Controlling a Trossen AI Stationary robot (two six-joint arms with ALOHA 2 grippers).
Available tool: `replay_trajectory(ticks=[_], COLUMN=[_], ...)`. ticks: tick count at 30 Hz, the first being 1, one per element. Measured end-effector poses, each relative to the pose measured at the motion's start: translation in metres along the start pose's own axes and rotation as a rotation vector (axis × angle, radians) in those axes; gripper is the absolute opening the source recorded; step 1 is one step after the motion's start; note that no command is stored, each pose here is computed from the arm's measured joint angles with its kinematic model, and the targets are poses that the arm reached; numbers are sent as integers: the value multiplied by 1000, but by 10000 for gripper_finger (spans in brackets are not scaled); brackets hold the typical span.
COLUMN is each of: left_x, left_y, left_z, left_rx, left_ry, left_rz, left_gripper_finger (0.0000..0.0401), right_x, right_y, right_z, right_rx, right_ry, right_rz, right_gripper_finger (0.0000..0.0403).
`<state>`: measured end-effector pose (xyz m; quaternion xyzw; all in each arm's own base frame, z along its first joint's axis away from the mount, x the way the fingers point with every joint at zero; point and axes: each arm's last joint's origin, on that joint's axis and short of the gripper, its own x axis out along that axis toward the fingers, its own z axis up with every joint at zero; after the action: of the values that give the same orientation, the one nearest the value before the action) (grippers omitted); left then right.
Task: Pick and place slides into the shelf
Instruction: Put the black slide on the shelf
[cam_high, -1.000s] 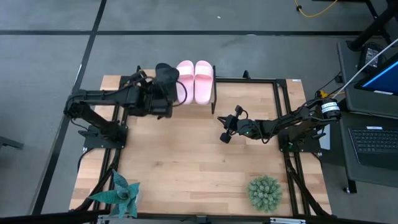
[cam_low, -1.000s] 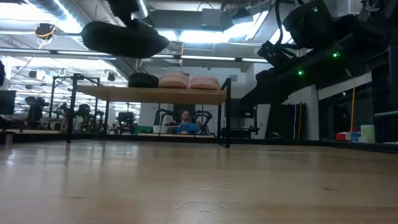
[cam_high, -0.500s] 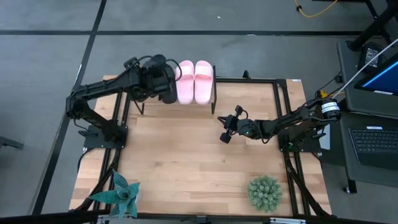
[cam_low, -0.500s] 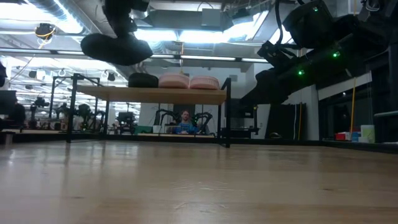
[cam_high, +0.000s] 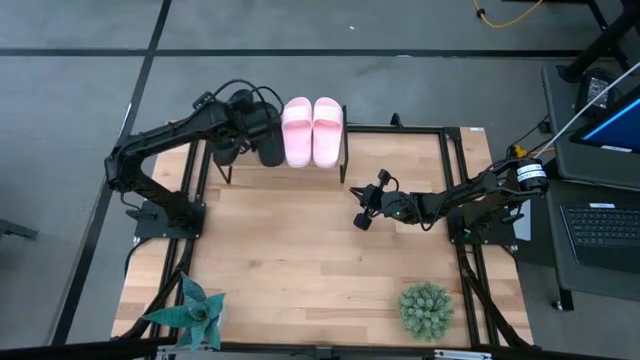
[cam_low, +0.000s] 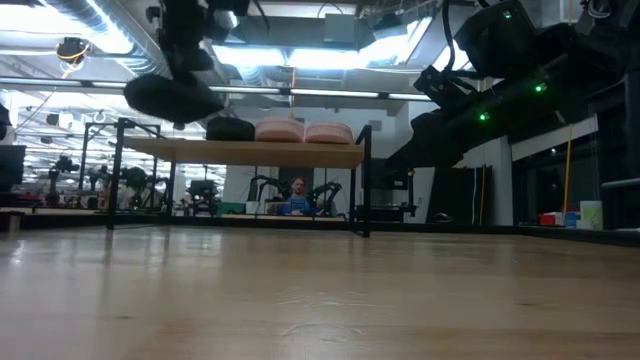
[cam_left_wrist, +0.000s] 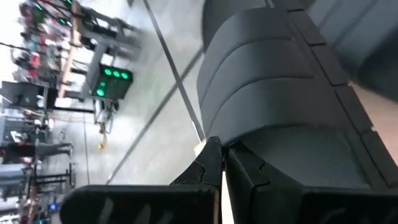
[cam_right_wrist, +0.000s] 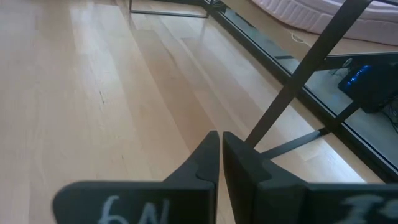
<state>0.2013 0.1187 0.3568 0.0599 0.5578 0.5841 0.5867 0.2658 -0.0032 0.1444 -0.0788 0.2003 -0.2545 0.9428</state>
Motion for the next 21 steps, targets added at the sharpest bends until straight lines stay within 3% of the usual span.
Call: replay_trajectory(ticks=[9, 21], left_x=[14, 15], left_y=[-14, -16], left_z=[-9, -10], left_rx=[6, -81], left_ry=[61, 77], left_rz=[5, -8], left_gripper_finger=[0, 0], right_x=[0, 0], right_y=[0, 0], right_z=[0, 0], right_rx=[-1, 0], right_ry=[0, 0], right_rz=[0, 0], right_gripper_finger=[23, 23])
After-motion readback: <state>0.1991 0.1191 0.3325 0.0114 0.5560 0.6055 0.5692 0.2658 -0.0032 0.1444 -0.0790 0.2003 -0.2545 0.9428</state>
